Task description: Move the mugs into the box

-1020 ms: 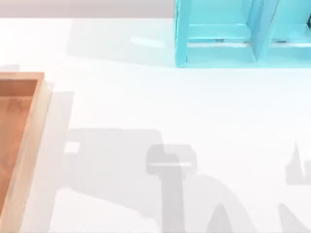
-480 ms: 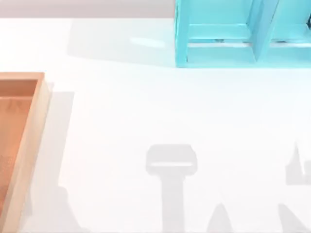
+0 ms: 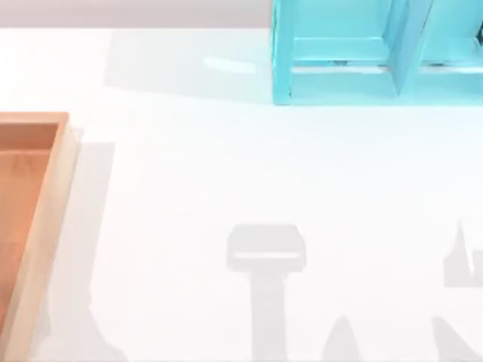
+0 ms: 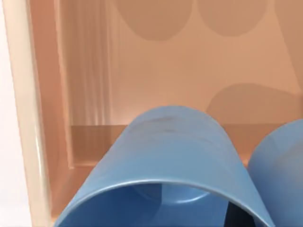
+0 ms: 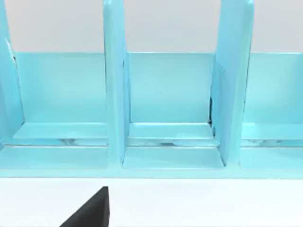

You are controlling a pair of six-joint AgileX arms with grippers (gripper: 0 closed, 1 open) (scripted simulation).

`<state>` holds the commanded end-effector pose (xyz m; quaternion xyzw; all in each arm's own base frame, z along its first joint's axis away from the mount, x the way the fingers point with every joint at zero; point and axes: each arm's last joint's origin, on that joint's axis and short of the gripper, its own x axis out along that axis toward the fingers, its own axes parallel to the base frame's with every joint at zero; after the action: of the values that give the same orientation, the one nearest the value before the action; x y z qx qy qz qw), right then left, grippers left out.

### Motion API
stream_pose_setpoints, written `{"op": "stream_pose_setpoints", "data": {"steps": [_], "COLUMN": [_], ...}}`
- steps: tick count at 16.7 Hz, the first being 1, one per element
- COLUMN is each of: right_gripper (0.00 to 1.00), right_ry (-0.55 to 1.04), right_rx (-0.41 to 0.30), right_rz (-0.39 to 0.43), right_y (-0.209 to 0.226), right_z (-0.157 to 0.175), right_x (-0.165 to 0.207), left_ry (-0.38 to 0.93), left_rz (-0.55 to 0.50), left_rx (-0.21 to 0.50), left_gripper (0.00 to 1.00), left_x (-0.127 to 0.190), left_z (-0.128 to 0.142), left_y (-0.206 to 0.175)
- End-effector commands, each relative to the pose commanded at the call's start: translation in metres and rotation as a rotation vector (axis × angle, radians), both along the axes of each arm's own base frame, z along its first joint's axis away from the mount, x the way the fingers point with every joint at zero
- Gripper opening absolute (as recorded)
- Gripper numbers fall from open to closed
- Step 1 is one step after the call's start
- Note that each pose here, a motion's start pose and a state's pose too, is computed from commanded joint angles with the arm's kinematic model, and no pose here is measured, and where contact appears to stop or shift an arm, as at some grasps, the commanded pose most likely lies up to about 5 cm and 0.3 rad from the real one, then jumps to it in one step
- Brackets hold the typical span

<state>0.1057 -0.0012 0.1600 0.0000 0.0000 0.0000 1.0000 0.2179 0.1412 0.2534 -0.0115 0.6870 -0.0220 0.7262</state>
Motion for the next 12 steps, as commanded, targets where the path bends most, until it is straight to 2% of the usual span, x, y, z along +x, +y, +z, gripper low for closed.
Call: {"op": "stream_pose_setpoints", "data": {"steps": [5, 10, 12], "right_gripper": [1.00, 1.00, 1.00], "right_ry": [0.000, 0.000, 0.000], "right_rx": [0.000, 0.000, 0.000], "right_rz": [0.000, 0.000, 0.000], "right_y": [0.000, 0.000, 0.000], "right_z": [0.000, 0.000, 0.000], "right_x": [0.000, 0.000, 0.000], "left_ry": [0.004, 0.003, 0.003], "left_rz": [0.001, 0.000, 0.000], "left_rx": [-0.003, -0.004, -0.004], "left_gripper": [0.00, 0.00, 0.15], "left_x": [-0.001, -0.001, -0.001], "left_z": [-0.037, -0.042, -0.042], "left_y": [-0.007, -0.009, -0.009]}}
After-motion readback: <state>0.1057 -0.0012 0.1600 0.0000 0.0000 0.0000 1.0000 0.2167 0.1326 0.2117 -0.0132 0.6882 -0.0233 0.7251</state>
